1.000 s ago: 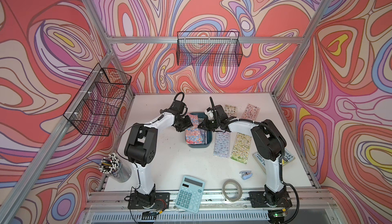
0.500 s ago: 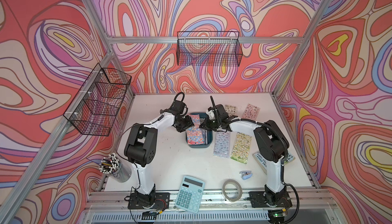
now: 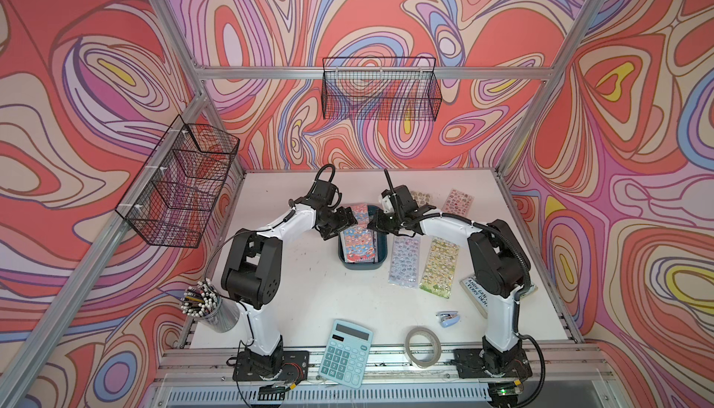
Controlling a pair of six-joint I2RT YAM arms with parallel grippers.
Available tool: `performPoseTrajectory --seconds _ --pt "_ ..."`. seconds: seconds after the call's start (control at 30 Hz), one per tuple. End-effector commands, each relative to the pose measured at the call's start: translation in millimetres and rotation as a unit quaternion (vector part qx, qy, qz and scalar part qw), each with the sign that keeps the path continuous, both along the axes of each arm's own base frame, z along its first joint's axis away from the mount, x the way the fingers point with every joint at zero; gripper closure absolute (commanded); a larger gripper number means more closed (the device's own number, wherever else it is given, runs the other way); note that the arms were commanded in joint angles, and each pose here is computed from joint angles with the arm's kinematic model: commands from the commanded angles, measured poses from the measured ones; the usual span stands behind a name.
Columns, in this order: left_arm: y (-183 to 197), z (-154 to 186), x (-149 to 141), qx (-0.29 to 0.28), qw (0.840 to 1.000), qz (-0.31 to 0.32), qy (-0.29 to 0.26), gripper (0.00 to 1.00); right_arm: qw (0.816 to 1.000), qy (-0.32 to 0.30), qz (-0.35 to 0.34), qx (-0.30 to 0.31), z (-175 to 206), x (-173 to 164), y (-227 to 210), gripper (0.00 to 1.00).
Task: Take the stickers out of the storage box
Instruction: Pick up the sticker from the storage box.
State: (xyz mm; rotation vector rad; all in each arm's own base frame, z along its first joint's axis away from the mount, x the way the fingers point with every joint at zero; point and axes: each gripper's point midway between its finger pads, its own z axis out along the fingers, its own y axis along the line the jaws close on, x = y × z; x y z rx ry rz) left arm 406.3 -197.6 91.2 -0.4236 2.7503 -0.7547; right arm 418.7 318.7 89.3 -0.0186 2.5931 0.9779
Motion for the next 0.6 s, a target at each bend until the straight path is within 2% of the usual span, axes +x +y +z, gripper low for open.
performPoseTrajectory --seconds 0.0,0.27,0.57 --pt "2.3 9.6 -3.3 0.004 1.0 0.006 -0.003 0.13 0.999 -0.022 -0.014 -0.03 14.8 3.8 -14.4 1.0" --pt "1.8 13.6 -2.7 0.004 1.0 0.004 -0.007 0.12 0.998 -0.038 -0.023 -0.038 27.2 6.2 -23.2 1.0" --pt "10.9 60.2 3.6 0.003 0.997 0.013 -0.076 0.12 0.996 -0.088 0.001 0.012 71.0 9.5 -12.9 1.0"
